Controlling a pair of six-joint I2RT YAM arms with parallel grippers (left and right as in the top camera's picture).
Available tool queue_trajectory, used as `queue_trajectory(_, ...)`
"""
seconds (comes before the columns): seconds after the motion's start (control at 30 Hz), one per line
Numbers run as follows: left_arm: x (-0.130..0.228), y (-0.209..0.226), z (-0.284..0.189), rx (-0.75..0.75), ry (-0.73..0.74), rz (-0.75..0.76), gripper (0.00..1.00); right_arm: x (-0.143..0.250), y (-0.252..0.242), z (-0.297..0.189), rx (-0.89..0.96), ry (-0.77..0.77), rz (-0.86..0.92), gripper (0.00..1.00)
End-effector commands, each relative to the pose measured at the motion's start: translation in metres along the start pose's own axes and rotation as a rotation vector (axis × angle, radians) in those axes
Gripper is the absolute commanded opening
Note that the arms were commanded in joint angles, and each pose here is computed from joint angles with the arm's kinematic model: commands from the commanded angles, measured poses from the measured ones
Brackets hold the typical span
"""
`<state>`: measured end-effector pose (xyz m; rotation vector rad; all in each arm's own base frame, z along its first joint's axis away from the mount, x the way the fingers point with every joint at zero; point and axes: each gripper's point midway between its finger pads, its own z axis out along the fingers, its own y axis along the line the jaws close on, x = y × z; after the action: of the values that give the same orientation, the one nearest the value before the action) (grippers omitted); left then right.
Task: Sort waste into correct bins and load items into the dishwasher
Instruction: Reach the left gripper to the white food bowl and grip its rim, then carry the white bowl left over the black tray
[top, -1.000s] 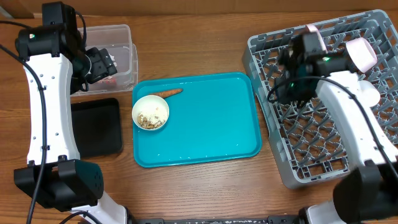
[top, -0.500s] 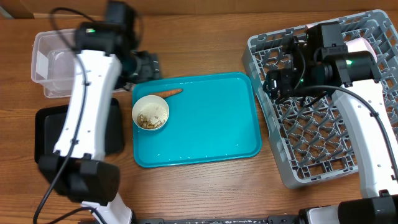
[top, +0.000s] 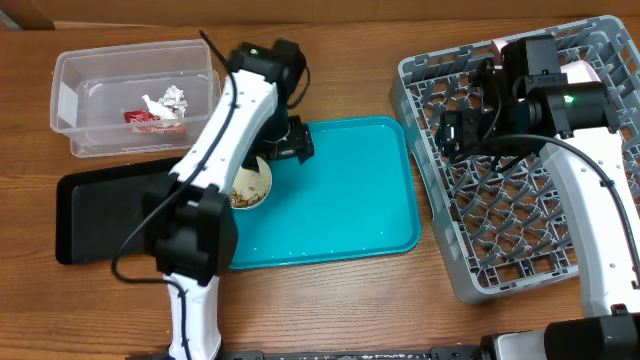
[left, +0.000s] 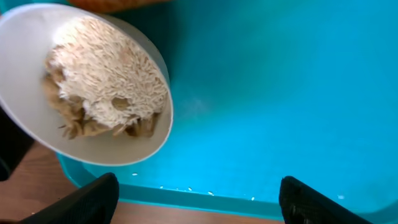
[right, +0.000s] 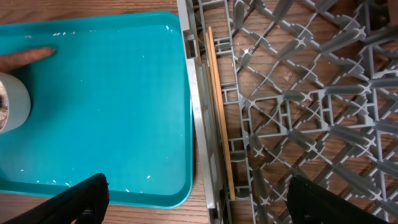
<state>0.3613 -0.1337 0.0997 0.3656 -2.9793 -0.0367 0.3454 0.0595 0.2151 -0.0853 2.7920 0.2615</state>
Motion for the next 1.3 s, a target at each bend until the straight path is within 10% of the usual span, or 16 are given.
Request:
queue_trajectory(0.0,-0.001,0.0,0.02,-0.033,0.051,-0.05,0.84,-0.004,-0.001,-0.004,0.009,-0.018,0.007,0.94)
queue_trajectory(1.0,-0.017,0.013,0.073,-0.174,0.076,-0.052,0.49,-0.003,-0.001,-0.004,0.009,-0.016,0.007,0.94)
queue_trajectory(1.27,-0.012,0.017,0.089,-0.184,0.092,-0.051,0.19,-0.003,-0.001,-0.004,0.009,-0.015,0.008,0.94)
